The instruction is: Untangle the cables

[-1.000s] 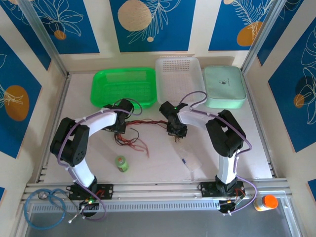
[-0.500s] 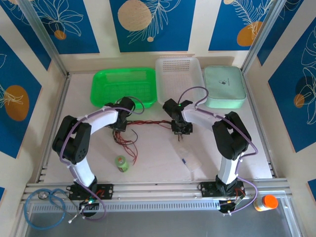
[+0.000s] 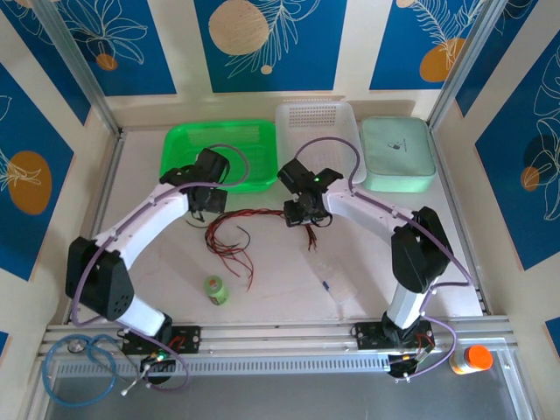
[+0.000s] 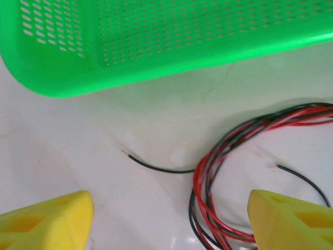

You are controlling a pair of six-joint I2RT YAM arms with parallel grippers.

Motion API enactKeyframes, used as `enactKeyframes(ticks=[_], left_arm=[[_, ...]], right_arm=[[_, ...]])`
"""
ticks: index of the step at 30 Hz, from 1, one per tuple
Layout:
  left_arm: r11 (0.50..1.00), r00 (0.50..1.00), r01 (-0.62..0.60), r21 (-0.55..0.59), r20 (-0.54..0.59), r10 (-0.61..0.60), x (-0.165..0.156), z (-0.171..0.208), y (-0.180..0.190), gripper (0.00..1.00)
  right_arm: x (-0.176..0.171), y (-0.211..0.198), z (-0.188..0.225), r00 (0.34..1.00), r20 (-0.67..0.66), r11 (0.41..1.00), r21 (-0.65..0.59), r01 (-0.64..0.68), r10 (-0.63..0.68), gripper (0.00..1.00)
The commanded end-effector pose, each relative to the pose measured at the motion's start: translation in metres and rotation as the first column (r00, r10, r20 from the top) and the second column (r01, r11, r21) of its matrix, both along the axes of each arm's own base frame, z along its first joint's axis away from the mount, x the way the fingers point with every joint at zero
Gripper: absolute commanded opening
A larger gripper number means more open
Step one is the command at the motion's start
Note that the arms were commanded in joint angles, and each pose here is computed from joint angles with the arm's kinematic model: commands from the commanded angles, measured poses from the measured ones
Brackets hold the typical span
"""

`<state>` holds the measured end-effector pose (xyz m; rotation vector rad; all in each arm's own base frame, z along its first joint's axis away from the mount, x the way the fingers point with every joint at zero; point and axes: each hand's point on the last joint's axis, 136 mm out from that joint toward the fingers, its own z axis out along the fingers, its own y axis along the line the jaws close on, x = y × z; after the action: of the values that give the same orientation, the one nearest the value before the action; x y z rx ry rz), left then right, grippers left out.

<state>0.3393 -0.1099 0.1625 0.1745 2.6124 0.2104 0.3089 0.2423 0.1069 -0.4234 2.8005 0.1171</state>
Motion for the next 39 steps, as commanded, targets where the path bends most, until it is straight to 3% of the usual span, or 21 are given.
enactKeyframes(ticks=[1,4,9,13,15,22,29,35,37,39], left_arm=[[0.994,0.990,-0.005,-0.108,-0.139,-0.010,-0.029,-0.032,-0.015,0.74],[0.993,0.981,-0.043,-0.109,-0.194,0.021,-0.036,-0.060,-0.015,0.73],[0.994,0.974,-0.095,-0.063,-0.214,0.079,-0.034,-0.091,-0.007,0.72],[0.994,0.971,-0.096,-0.055,-0.224,0.082,-0.029,-0.110,-0.010,0.72],[0.995,0.969,-0.093,-0.044,-0.233,0.080,-0.026,-0.119,-0.010,0.72],[0.995,0.958,-0.095,-0.009,-0.271,0.089,-0.022,-0.150,-0.006,0.70],[0.994,0.956,-0.093,0.052,-0.276,0.104,-0.023,-0.156,0.004,0.61],[0.996,0.969,-0.064,0.063,-0.237,0.077,-0.016,-0.141,0.006,0.43],[0.997,0.971,-0.057,0.057,-0.231,0.068,-0.015,-0.140,0.004,0.32],[0.996,0.971,-0.054,0.071,-0.229,0.069,-0.016,-0.139,0.007,0.21]], right_arm=[[0.021,0.013,-0.016,0.977,0.078,0.979,-0.053,-0.197,0.201,0.48],[0.024,0.011,-0.029,0.928,0.083,0.931,-0.087,-0.355,0.362,0.46],[0.014,0.023,-0.031,0.818,0.146,0.823,0.039,-0.566,0.556,0.44],[0.002,0.025,-0.040,0.673,0.175,0.683,0.007,-0.730,0.718,0.44],[0.003,0.021,-0.046,0.633,0.176,0.647,-0.029,-0.762,0.754,0.44],[0.032,-0.006,-0.067,0.656,0.124,0.668,-0.166,-0.726,0.744,0.42],[0.027,-0.032,-0.095,0.707,0.073,0.701,-0.230,-0.675,0.704,0.33],[0.020,-0.032,-0.102,0.709,0.040,0.701,-0.196,-0.686,0.704,0.15],[0.021,-0.034,-0.104,0.709,0.019,0.697,-0.203,-0.687,0.705,0.03],[0.022,-0.039,-0.103,0.713,0.003,0.695,-0.229,-0.682,0.701,0.00]])
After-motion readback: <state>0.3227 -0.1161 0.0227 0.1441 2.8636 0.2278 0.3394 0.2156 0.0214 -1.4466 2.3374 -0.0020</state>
